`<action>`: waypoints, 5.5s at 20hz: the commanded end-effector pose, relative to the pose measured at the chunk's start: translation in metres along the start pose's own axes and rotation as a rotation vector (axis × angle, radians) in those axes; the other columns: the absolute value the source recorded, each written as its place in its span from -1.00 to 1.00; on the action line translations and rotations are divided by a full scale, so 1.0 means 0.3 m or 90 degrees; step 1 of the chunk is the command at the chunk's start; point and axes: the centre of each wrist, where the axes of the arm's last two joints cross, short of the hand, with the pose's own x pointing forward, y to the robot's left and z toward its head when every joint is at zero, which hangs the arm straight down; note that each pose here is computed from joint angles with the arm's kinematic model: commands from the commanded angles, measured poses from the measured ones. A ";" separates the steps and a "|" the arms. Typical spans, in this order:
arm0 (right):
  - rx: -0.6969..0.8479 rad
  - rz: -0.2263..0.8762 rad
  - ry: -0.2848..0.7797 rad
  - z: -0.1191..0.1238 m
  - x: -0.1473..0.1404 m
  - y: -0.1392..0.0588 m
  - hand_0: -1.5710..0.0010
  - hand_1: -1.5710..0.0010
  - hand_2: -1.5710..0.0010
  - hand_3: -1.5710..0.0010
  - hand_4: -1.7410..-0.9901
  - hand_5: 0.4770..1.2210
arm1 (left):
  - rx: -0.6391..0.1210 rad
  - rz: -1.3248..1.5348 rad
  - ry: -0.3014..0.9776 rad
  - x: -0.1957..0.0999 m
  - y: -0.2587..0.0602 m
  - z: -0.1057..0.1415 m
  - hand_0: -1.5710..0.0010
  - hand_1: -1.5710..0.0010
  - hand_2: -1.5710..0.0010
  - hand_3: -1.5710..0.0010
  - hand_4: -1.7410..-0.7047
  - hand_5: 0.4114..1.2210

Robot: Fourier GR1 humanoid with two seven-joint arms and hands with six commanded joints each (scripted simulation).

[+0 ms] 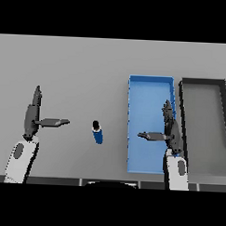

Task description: Pick up the blue pipe and place it into the blue bin.

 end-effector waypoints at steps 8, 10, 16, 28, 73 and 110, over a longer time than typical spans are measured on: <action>0.064 0.154 -0.058 0.044 0.030 -0.063 1.00 1.00 1.00 1.00 0.43 -0.69 | -0.150 -0.081 -0.044 0.012 0.060 0.020 1.00 1.00 1.00 1.00 0.49 -0.55; 0.092 0.202 -0.072 0.058 0.043 -0.062 1.00 1.00 1.00 1.00 0.45 -0.70 | -0.213 -0.106 -0.050 0.016 0.097 0.025 1.00 1.00 1.00 1.00 0.49 -0.54; 0.097 0.233 -0.068 0.070 0.066 -0.064 1.00 1.00 1.00 1.00 0.49 -0.72 | -0.303 -0.109 -0.083 0.026 0.089 0.054 1.00 1.00 1.00 1.00 0.49 -0.57; 0.110 0.210 -0.074 0.069 0.078 -0.039 1.00 1.00 1.00 1.00 0.41 -0.75 | -0.541 -0.166 -0.026 0.054 -0.132 0.201 1.00 1.00 1.00 1.00 0.24 -0.87; 0.098 0.234 -0.056 0.082 0.057 -0.066 1.00 1.00 1.00 1.00 0.63 -0.77 | -0.550 0.086 -0.230 0.155 -0.604 0.153 -0.99 -0.99 -0.99 -0.99 -0.48 0.99; 0.694 0.237 -0.224 -0.058 0.572 0.151 1.00 1.00 1.00 1.00 0.40 -0.89 | -0.591 0.040 -0.221 0.199 -0.600 0.139 -1.00 -1.00 -1.00 -1.00 -0.49 1.00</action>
